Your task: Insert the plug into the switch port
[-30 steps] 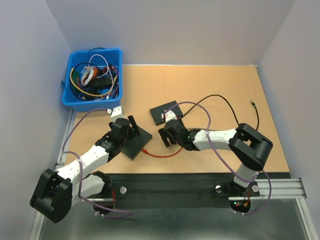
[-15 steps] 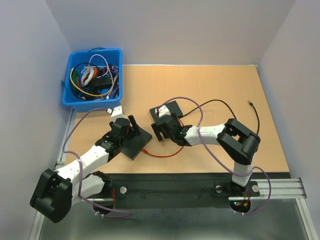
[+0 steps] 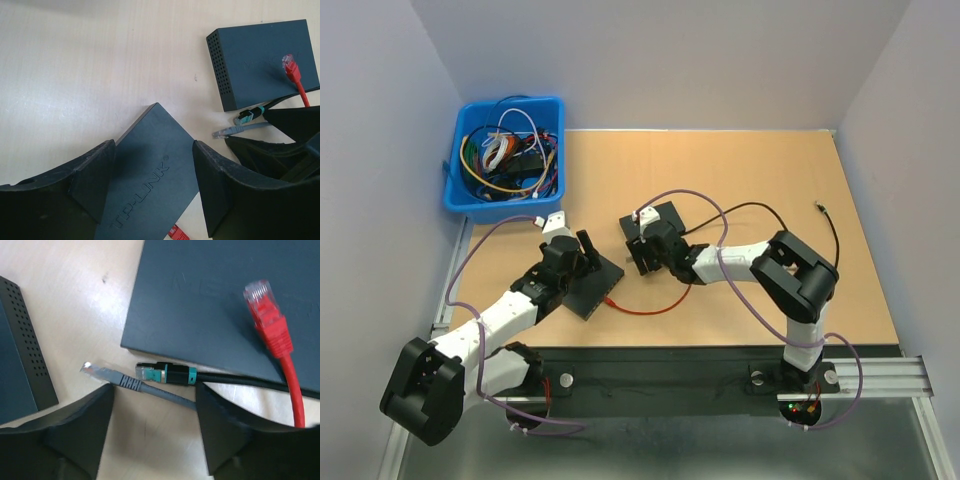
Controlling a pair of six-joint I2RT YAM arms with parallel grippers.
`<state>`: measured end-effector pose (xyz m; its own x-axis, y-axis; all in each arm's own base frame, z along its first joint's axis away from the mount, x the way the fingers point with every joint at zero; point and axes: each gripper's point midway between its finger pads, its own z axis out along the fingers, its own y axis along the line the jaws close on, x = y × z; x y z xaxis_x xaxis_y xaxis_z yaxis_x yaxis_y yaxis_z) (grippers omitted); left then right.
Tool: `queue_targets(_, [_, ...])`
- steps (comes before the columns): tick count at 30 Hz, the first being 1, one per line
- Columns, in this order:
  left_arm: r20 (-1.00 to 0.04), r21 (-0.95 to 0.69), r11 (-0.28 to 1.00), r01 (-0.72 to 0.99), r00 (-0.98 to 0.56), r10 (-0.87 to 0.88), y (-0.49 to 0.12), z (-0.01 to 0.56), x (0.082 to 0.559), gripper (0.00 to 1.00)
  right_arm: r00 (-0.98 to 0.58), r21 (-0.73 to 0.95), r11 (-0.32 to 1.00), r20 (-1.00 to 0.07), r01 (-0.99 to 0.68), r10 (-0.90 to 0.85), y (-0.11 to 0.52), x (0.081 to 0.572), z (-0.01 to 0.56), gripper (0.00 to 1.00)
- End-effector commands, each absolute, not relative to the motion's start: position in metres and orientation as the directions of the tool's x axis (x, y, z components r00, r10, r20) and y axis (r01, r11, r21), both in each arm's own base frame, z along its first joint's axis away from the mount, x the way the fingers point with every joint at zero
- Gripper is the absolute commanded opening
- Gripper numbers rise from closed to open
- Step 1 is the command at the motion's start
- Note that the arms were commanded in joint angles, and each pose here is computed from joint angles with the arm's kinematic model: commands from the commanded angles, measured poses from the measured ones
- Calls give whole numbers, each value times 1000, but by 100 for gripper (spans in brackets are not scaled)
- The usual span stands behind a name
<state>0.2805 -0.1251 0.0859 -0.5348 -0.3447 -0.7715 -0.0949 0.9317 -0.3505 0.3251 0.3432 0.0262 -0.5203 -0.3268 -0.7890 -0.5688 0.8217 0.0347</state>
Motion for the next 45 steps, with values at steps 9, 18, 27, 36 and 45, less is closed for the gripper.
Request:
queue_targets(9, [-793, -361, 930, -69, -501, -346, -128, 99, 287, 73, -634, 172, 725, -642, -667, -431, 330, 262, -26, 21])
queue_targets(18, [-795, -360, 930, -67, -500, -344, -128, 100, 287, 70, -642, 250, 687, -655, -683, -400, 320, 234, -2, 0])
queue_targets(27, [-773, -463, 886, 26, -500, -389, -144, 115, 273, 68, -551, 298, 607, -785, -736, -282, 323, 217, 72, 0])
queue_targets(36, [-645, -677, 720, 154, -594, -480, -187, 140, 238, 72, -464, 312, 545, -871, -778, -163, 320, 205, 115, 0])
queue_targets(45, [-543, -775, 615, 149, -654, -527, -221, 140, 226, 75, -439, 282, 551, -881, -786, -177, 324, 204, 118, 0])
